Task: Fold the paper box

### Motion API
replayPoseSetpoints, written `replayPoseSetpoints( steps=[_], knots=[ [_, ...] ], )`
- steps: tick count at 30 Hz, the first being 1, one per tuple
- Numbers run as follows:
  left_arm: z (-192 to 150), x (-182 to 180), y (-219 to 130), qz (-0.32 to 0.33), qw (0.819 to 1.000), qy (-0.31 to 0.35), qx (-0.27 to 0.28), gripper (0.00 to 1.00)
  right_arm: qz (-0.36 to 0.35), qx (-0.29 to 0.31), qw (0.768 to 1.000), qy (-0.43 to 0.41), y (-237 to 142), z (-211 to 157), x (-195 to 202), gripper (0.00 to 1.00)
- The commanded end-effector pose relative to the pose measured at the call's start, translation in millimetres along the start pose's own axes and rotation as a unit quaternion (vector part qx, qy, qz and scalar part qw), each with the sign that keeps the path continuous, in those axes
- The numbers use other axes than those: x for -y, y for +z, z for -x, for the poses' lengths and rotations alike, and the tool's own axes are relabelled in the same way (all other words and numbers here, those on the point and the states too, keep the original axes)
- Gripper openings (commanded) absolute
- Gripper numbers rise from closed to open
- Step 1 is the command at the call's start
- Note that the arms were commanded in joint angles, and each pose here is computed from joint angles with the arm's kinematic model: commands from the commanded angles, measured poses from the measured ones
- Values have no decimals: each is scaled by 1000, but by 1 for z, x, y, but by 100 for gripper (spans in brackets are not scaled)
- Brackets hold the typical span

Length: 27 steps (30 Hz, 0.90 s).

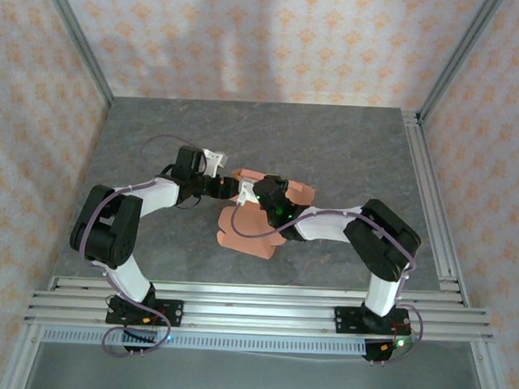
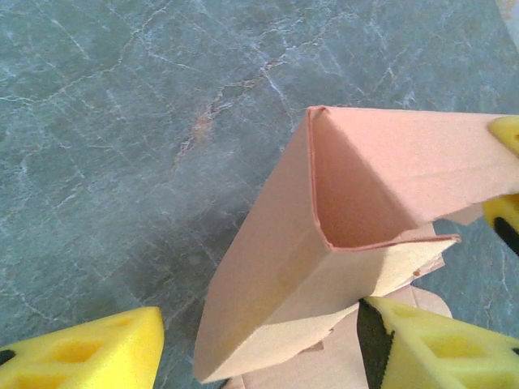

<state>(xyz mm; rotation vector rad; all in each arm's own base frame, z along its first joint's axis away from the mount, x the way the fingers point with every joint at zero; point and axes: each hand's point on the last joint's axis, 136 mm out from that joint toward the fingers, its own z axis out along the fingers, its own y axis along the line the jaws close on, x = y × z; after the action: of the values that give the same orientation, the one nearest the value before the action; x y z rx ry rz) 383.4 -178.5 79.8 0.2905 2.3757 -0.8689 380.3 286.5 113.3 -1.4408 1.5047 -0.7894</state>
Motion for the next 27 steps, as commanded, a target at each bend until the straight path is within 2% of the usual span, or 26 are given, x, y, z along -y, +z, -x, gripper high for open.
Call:
replayPoseSetpoints(
  steps=[1, 11, 18, 23, 27],
  knots=[
    [10, 14, 1, -33, 999, 30, 19, 66, 17, 0, 1000, 9, 1, -1, -3, 0],
    [-2, 16, -2, -40, 999, 26, 8, 66, 8, -15, 1000, 15, 4, -8, 4, 0],
    [26, 18, -20, -9, 996, 32, 79, 77, 101, -28, 991, 85, -4, -17, 0, 0],
    [47, 12, -34, 29, 991, 20, 129, 86, 132, -102, 977, 132, 3, -39, -5, 0],
    [52, 2, -45, 73, 987, 14, 141, 96, 163, -162, 951, 207, 5, -47, -8, 0]
  ],
)
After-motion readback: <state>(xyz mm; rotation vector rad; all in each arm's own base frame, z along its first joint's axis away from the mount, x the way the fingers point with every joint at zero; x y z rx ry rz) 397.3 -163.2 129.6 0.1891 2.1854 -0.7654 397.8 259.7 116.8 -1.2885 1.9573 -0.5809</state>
